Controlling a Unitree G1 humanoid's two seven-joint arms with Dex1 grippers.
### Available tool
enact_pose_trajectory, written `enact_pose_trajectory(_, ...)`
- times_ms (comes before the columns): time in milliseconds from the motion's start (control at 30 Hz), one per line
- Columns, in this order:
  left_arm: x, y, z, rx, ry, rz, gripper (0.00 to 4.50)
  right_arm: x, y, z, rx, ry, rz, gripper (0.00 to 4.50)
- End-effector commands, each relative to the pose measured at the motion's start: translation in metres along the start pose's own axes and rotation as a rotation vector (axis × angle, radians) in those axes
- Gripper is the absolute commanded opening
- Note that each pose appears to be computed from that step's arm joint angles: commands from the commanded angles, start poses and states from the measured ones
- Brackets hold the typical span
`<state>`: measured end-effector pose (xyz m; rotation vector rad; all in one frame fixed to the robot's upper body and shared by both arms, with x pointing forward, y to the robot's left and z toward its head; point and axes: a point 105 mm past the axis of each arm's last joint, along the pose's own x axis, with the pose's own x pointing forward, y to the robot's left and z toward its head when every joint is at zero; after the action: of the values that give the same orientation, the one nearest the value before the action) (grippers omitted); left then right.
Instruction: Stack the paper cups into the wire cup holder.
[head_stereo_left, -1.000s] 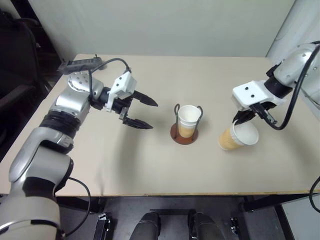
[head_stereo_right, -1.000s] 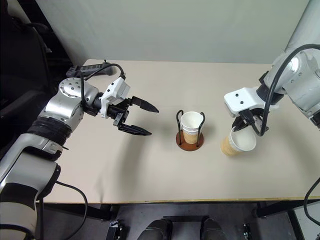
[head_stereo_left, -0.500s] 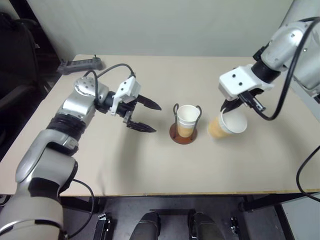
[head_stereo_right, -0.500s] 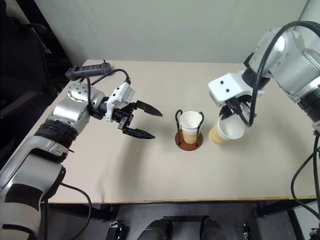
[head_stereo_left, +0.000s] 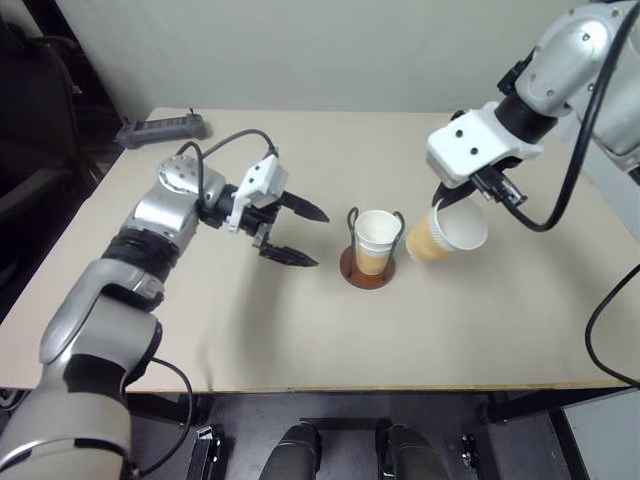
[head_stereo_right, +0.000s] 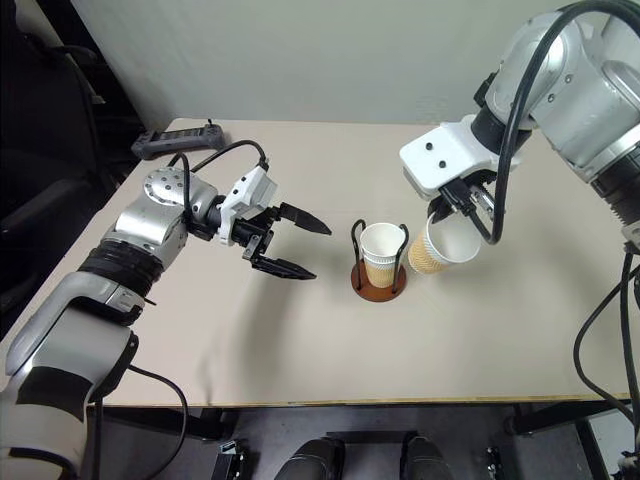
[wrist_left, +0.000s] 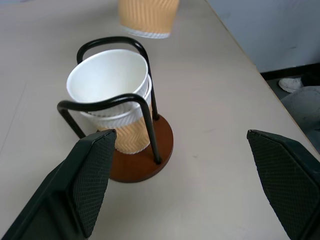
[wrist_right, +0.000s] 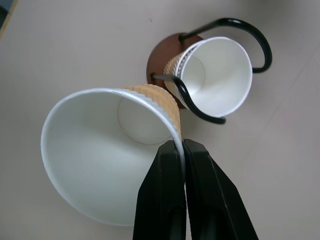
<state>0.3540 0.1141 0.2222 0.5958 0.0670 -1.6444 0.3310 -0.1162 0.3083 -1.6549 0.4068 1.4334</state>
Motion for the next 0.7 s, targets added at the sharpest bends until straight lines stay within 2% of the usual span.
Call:
enact_pose_trajectory(33,-0.003,0.001,0.011,0.047,-0.004,-0.024,4.5,-0.018,-0.006,0.001,-0.034,0.038,-0.044,0.06)
enact_pose_trajectory(700,0.0,-0.004,0.011,0.041,-0.016,-0.04,4.5,-0.015,-0.035,0.035,-0.157,-0.007,-0.068,0.06)
